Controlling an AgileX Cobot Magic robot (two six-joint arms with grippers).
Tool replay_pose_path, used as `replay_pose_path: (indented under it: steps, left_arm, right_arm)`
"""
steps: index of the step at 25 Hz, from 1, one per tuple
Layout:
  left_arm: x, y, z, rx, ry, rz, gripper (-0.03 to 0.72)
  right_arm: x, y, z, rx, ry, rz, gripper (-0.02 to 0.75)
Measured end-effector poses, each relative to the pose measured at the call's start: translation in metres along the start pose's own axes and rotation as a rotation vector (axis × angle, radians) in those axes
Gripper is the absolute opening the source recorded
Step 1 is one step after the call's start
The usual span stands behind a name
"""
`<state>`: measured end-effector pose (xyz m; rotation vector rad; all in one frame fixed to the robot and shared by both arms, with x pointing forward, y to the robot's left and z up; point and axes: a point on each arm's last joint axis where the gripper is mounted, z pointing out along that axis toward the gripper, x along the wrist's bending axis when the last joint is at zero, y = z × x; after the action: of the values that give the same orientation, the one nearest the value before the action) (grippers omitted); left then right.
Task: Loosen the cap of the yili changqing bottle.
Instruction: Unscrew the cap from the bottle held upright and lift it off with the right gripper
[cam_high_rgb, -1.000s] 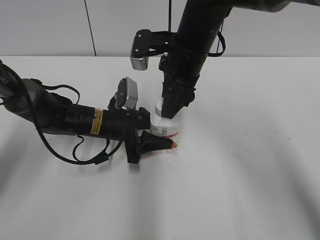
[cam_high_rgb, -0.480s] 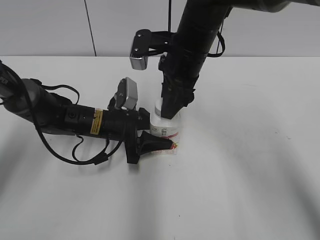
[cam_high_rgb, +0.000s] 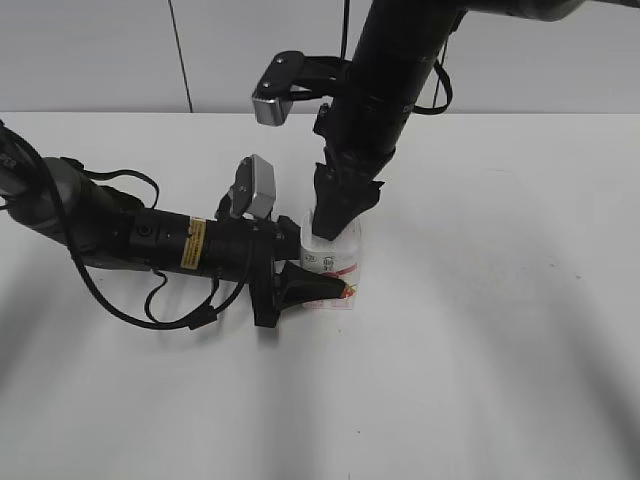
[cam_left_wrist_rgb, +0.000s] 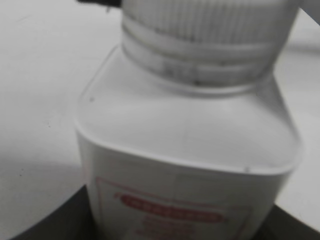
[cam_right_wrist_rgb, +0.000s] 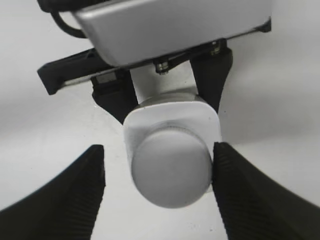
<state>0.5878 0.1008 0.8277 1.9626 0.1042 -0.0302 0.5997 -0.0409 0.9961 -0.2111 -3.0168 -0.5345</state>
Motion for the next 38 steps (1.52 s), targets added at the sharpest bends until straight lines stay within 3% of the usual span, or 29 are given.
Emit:
replay_pose_path:
  steps: [8, 16, 21, 38]
  left_arm:
    - [0.0, 0.0, 0.0, -0.001, 0.001, -0.009, 0.387]
    - [0.0, 0.0, 0.0, -0.001, 0.002, -0.023, 0.387]
    - [0.0, 0.0, 0.0, -0.001, 0.002, -0.027, 0.387]
    - [0.0, 0.0, 0.0, -0.003, 0.003, -0.048, 0.387]
  right_arm:
    - [0.005, 0.003, -0.016, -0.026, -0.013, 0.312, 0.525]
    - [0.005, 0.003, -0.016, -0.024, -0.007, 0.85, 0.525]
    - [0.004, 0.001, -0.016, -0.014, -0.026, 1.055, 0.525]
    - [-0.001, 0.003, -0.016, -0.068, -0.06, 1.222, 0.525]
